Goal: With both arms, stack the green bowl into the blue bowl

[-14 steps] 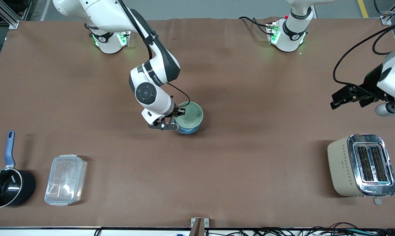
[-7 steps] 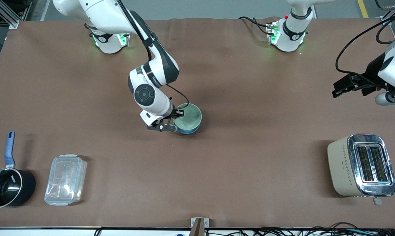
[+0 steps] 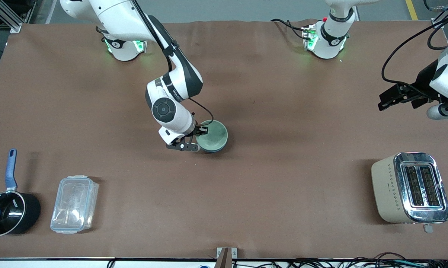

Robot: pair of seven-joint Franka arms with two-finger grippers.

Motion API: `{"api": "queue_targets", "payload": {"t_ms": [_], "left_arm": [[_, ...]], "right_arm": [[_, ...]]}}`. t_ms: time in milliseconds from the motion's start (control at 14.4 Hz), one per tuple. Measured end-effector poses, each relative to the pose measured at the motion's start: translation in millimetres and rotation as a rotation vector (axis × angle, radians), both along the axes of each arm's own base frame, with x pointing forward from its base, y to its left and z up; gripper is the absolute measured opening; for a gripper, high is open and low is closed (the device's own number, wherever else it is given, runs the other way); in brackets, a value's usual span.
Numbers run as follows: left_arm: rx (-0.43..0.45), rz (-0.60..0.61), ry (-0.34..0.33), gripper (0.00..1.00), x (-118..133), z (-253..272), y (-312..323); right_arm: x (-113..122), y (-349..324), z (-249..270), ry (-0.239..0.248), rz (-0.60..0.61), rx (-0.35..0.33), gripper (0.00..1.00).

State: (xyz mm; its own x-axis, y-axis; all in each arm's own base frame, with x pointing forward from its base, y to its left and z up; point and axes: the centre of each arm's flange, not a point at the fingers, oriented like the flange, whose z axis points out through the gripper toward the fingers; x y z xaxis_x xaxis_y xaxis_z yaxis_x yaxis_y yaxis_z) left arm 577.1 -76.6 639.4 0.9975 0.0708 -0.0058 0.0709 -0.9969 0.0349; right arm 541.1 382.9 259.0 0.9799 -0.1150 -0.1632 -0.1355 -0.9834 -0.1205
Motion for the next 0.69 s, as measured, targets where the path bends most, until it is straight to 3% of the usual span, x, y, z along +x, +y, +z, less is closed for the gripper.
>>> {"api": "queue_targets", "payload": {"t_ms": [69,485,692], "left_arm": [[0.0,-0.004,0.004,1.0,-1,0,0],[0.02,-0.072,0.02,1.0,-20,1,-27],[0.033,-0.044,0.039,1.0,-36,-3,-11]], "right_arm": [[0,0,0,0.0,0.0,0.0,0.14],[5,-1,7,-0.012,-0.004,0.006,0.72],[24,-17,69,-0.063,-0.01,0.018,0.99]]}}
